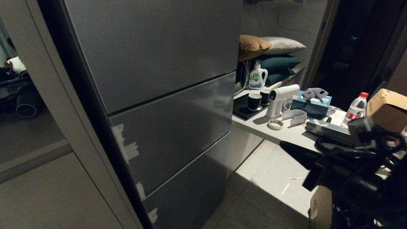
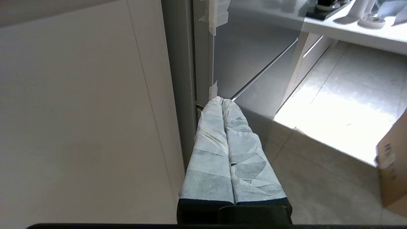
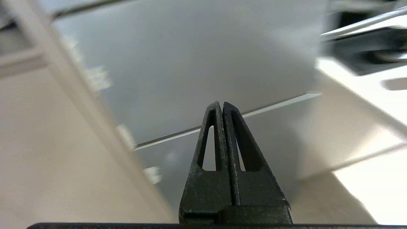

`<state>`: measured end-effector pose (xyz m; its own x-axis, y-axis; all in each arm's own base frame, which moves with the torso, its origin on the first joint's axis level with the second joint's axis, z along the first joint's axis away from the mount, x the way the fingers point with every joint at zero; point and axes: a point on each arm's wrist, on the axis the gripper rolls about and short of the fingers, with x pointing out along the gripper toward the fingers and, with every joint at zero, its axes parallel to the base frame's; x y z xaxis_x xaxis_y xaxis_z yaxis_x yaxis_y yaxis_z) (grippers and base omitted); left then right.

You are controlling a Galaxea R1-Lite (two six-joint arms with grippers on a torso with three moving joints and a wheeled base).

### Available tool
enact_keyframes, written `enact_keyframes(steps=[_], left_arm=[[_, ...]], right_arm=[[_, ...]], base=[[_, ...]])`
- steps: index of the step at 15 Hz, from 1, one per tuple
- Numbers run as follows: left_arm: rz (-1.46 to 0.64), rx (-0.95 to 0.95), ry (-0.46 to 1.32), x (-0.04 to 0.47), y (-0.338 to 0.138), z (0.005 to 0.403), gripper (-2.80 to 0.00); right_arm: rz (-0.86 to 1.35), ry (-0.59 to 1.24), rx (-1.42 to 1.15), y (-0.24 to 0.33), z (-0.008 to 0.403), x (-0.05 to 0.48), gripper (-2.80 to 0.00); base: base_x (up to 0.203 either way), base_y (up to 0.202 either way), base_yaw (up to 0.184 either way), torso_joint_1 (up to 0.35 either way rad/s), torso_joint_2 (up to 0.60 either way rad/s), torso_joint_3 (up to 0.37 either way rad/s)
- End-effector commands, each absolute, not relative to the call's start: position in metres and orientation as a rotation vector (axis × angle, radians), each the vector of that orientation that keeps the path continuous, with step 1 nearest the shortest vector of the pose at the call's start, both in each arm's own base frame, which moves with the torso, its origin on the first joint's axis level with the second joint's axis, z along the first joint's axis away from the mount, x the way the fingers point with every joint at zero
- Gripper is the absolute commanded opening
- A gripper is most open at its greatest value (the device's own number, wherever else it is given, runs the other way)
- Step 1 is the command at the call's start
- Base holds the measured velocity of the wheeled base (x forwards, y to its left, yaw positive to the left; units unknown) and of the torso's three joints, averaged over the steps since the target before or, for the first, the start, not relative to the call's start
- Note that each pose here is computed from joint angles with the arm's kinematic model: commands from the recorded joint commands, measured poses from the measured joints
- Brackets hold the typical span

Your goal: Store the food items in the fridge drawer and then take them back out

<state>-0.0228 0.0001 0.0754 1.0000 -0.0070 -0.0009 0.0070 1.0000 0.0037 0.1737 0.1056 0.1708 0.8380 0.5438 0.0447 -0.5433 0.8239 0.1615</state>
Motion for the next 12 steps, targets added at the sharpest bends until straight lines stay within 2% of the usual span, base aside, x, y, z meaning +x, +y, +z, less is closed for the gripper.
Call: enact_keyframes(steps=[1,7,10,12], left_arm=[[-0.006,-0.003,-0.002,-0.023,0.0,0.076,-2.8],[-0.006,-0.003,-0.001,-0.023,0.0,0.076,-2.8],[-0.006,-0.003,-0.002,-0.023,0.0,0.076,-2.8],[-0.006,-0.003,-0.002,-0.023,0.0,0.076,-2.8]], right_arm=[[0.495,-0.127,0.203,0.063,0.199,0.118,-2.8],[0.291,-0.084,0.143,0.01,0.194,0.031,-2.8],[0.061,-0.061,0.093,0.001,0.186,0.016,-2.8],[0.017,-0.112,0.071,-0.001,0.181,-0.001,-2.8]], base=[[0.0,0.0,0.0,0.0,0.0,0.0],[0.0,0.0,0.0,0.0,0.0,0.0],[0.0,0.0,0.0,0.0,0.0,0.0],[0.0,0.0,0.0,0.0,0.0,0.0]])
